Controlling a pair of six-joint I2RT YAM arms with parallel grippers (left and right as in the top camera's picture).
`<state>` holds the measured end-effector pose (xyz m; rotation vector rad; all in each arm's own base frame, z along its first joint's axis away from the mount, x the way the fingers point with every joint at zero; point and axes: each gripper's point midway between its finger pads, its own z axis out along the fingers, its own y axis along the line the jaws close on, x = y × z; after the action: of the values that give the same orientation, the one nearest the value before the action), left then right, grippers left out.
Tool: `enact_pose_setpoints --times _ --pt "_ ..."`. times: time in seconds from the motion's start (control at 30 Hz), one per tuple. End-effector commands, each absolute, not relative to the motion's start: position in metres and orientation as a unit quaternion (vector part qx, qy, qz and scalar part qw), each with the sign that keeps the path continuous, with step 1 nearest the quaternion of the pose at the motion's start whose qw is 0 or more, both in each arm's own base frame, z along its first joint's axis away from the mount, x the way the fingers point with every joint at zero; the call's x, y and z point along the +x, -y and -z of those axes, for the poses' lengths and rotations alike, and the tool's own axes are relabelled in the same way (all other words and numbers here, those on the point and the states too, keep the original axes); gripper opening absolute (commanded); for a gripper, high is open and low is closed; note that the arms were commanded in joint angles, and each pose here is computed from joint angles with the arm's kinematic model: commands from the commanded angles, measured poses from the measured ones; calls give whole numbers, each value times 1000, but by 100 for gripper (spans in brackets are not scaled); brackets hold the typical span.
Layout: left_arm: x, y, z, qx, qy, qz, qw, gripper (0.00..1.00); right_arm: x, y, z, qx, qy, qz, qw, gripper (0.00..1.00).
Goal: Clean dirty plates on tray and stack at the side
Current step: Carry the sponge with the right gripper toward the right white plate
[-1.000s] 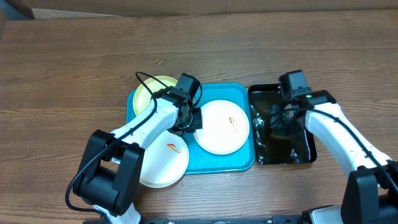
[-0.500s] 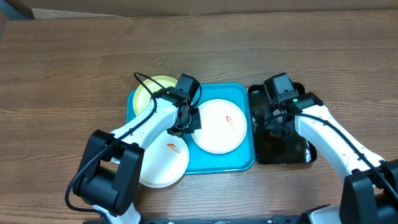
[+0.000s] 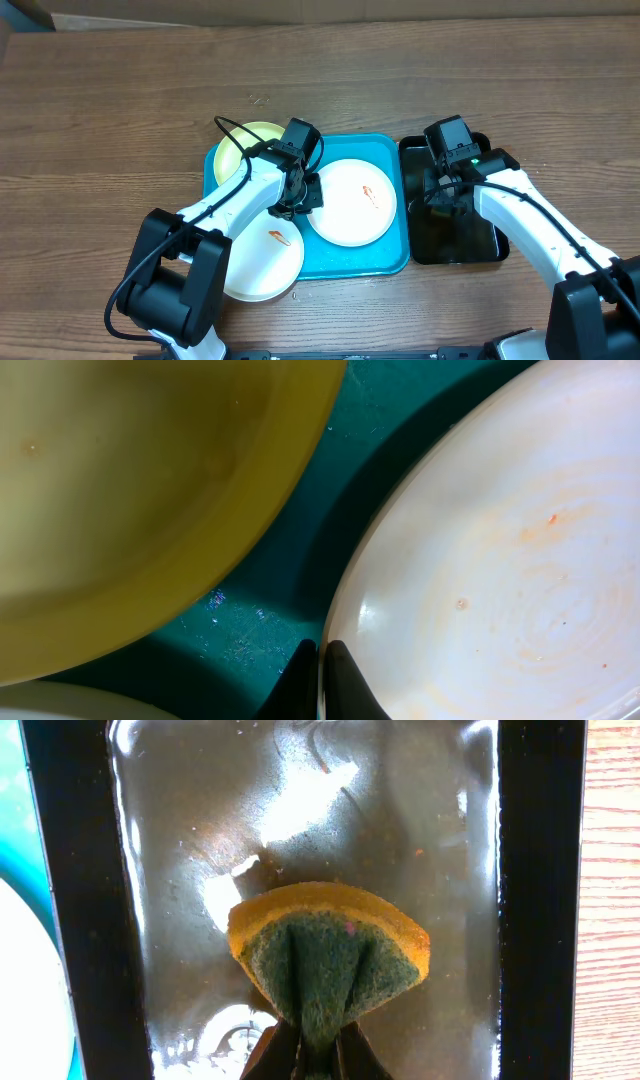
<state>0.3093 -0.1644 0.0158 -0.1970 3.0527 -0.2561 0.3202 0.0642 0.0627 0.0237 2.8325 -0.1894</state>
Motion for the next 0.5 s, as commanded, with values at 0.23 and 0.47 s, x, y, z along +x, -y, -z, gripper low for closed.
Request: enact_pose_setpoints --times 0.23,0.47 --pt "310 154 -12 -73 -995 64 37 4 336 -57 -80 25 -980 68 186 4" --pt "312 155 -12 -88 -993 67 40 4 351 -62 -108 26 -975 67 208 4"
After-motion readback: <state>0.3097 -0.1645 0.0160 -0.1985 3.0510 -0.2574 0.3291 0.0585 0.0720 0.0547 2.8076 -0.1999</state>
